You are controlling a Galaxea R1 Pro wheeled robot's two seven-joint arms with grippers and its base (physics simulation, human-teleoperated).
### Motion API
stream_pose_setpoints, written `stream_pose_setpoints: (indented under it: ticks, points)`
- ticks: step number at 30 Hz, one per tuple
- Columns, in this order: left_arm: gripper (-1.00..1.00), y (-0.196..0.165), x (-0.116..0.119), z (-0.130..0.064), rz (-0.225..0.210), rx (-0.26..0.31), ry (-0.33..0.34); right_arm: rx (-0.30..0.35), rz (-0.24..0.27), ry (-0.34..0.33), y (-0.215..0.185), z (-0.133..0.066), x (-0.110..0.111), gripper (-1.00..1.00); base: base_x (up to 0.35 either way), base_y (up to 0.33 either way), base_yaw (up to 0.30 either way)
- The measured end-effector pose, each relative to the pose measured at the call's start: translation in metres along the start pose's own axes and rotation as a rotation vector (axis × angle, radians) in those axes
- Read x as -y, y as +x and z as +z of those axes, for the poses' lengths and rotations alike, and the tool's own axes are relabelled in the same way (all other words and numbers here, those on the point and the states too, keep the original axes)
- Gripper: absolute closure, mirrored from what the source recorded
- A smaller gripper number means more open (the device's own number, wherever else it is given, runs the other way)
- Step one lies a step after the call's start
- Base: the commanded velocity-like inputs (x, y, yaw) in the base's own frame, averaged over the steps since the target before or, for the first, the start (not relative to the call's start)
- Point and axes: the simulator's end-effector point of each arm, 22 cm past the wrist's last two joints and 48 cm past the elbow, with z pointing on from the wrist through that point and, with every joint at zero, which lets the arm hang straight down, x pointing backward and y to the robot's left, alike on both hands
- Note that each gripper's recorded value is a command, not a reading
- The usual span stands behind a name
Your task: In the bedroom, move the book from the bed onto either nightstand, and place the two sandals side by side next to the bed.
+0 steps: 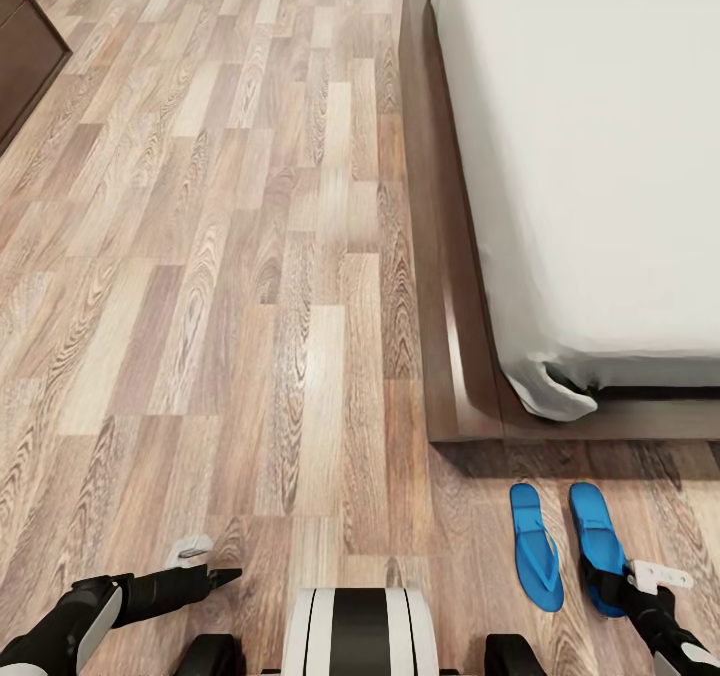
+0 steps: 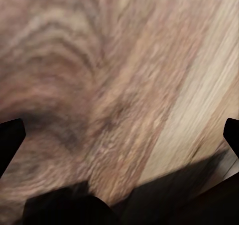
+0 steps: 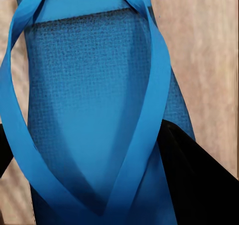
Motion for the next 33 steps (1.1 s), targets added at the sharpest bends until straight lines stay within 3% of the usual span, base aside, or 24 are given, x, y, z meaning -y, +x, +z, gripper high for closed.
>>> stream_pose_setpoints:
  ticks: [8, 21, 33]
  points:
    - [-1.0, 0.0, 0.0, 0.0, 0.0, 0.0, 0.0, 0.039, -0.01, -0.001, -0.008, 0.0, 0.0, 1.0, 0.0, 0.0, 0.0]
    - [-1.0, 0.019, -0.013, 0.013, -0.029, -0.043, -0.01, -0.013, -0.029, 0.002, 0.019, 0.005, 0.0, 1.0, 0.0, 0.0, 0.0]
    - [-1.0, 0.019, -0.013, 0.013, -0.029, -0.043, -0.011, -0.008, -0.025, -0.002, 0.018, 0.005, -0.003, 1.0, 0.0, 0.0, 0.0]
